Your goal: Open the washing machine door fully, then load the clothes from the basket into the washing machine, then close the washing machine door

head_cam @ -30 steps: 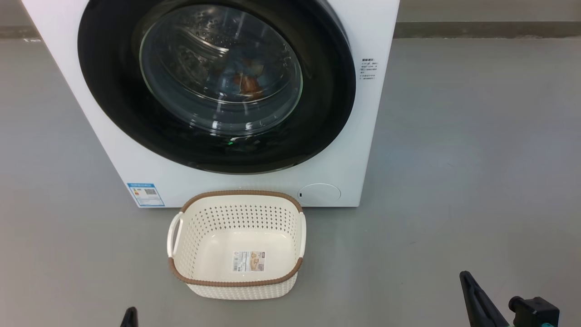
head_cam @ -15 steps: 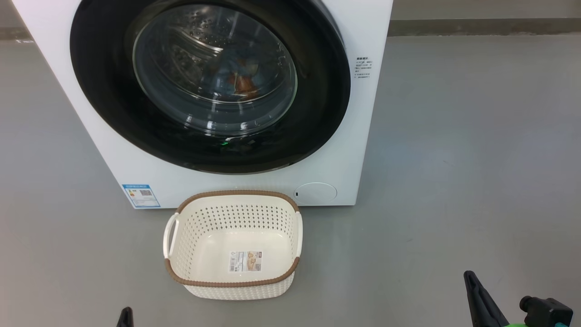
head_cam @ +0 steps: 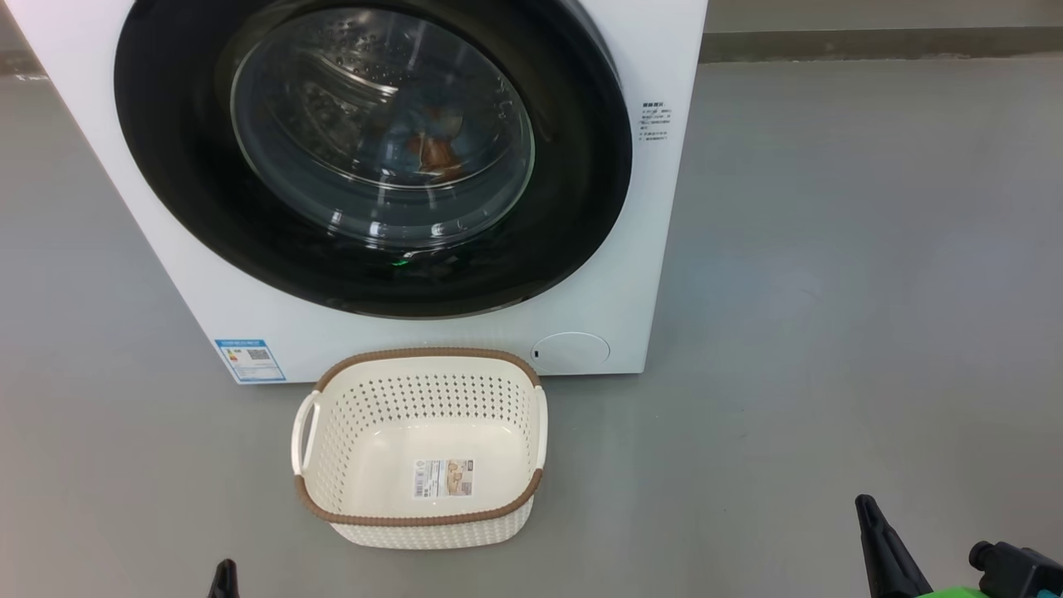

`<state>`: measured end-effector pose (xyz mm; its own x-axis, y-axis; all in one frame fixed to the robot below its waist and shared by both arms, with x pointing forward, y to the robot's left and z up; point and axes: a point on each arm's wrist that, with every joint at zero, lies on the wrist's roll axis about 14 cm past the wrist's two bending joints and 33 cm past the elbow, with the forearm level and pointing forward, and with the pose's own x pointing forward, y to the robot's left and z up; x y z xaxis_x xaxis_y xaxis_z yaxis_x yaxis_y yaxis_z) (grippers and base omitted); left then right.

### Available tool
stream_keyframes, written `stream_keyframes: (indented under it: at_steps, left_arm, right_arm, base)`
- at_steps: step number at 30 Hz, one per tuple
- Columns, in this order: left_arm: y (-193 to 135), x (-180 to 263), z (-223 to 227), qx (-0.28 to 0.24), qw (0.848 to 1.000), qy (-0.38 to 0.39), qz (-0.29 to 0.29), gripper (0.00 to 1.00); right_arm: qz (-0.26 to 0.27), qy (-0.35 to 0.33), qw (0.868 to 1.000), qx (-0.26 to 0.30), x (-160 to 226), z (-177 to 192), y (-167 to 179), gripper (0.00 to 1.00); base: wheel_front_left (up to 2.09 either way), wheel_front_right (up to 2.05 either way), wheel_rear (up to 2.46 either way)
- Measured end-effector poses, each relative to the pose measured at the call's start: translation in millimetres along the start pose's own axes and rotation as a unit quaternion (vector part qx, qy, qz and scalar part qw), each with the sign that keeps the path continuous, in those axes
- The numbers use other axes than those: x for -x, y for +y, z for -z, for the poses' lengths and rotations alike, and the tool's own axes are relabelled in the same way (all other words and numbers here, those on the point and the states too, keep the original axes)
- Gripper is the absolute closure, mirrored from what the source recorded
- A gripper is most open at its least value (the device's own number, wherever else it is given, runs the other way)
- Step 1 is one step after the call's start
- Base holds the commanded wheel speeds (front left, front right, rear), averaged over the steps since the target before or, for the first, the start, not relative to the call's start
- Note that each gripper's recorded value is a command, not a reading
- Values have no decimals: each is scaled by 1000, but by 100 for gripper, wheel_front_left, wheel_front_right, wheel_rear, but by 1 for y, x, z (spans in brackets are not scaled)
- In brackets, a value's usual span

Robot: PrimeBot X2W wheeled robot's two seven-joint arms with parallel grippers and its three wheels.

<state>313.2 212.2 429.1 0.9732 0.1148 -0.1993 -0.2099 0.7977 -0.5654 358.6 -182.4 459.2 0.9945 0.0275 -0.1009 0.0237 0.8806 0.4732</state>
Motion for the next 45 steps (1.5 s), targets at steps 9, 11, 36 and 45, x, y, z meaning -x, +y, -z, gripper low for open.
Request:
stream_keyframes:
  at_steps: [9, 11, 36, 45]
  left_arm:
    - [-6, -7, -5, 42, 999, -2, 4, 100]
    - [-6, -7, -5, 53, 999, -1, 3, 100]
    - [-19, -22, -13, 181, 983, 4, 17, 100]
    - [-22, -24, -12, 228, 973, 12, 19, 100]
  right_arm:
    - [10, 1, 999, -43, 0, -1, -4, 100]
    - [11, 0, 999, -53, -1, -2, -4, 100]
    - [29, -8, 979, -203, -6, -12, -12, 100]
    - [31, -9, 966, -257, -6, -13, -14, 100]
  base:
    - [0, 0, 0]
    - [0, 0, 0]
    - [0, 0, 0]
    - [0, 0, 0]
